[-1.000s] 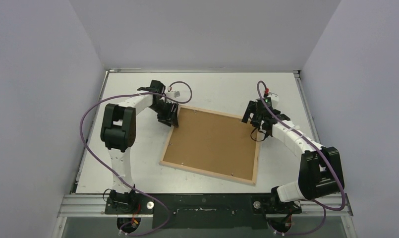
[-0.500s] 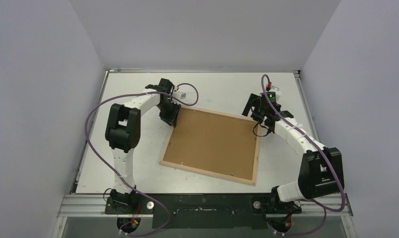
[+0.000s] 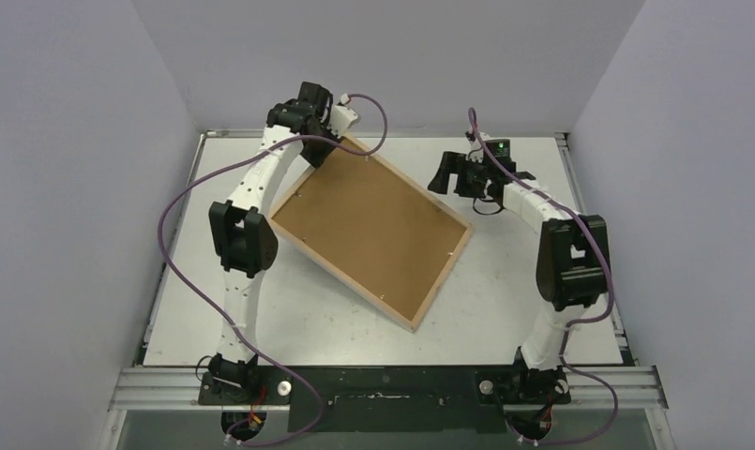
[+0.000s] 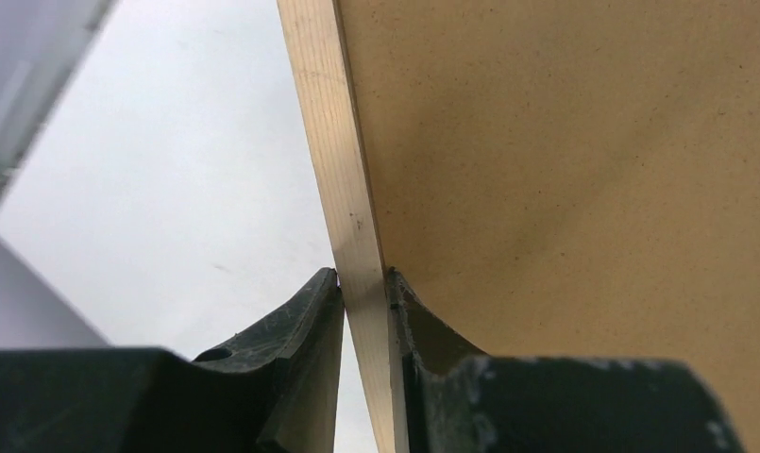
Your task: Put the photo into the frame
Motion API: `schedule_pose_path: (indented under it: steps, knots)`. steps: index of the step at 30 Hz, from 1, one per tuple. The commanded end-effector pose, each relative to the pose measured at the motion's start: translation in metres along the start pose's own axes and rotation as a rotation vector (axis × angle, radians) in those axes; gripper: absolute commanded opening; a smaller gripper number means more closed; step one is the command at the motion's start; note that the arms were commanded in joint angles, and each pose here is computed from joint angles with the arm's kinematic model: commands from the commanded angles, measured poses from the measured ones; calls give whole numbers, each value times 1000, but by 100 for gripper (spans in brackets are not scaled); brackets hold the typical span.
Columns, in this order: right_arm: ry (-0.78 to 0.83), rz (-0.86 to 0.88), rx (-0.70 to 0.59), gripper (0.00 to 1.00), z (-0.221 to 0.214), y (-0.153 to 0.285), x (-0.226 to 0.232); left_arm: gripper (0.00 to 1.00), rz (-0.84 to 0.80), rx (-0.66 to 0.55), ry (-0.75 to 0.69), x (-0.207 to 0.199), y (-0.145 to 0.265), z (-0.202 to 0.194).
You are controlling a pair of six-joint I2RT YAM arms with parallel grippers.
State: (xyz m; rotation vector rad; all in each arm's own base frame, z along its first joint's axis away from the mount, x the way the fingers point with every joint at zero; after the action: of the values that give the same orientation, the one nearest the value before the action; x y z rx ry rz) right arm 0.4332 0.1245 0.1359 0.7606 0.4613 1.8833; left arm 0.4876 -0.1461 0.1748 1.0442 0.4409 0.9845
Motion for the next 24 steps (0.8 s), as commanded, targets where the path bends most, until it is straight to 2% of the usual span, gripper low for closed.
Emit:
schedule_pose_path:
  steps: [1, 4, 10, 16, 20, 24]
  knots:
    - [160, 370, -43, 100, 34, -25, 33, 0, 109, -22, -178, 17, 44, 15]
    - [170, 490, -22, 90, 44, -51, 39, 0, 128, -42, -224, 11, 52, 16]
    - [173, 737, -54, 90, 53, -77, 57, 0, 135, -60, -238, 1, 60, 15]
    - [88, 906, -50, 90, 45, -98, 63, 0, 148, -67, -235, 3, 61, 17]
    - [14, 1011, -65, 90, 40, -98, 76, 0, 146, -71, -235, 2, 61, 17]
    - [-15, 1167, -107, 90, 34, -78, 96, 0, 150, -74, -236, 3, 61, 18]
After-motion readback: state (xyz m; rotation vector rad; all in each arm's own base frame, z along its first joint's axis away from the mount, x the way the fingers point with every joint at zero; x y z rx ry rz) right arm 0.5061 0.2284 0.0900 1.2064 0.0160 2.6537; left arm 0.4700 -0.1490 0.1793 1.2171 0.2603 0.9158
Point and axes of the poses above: each gripper's point midway between its finger pads, its own y axis back along the fingers, its own x axis along the line the jaws close on, z = x × y, the point moved 3 cm from there along y, back along the fingers, and after that the axes turned 9 degrees about y, right-handed, at the moved point
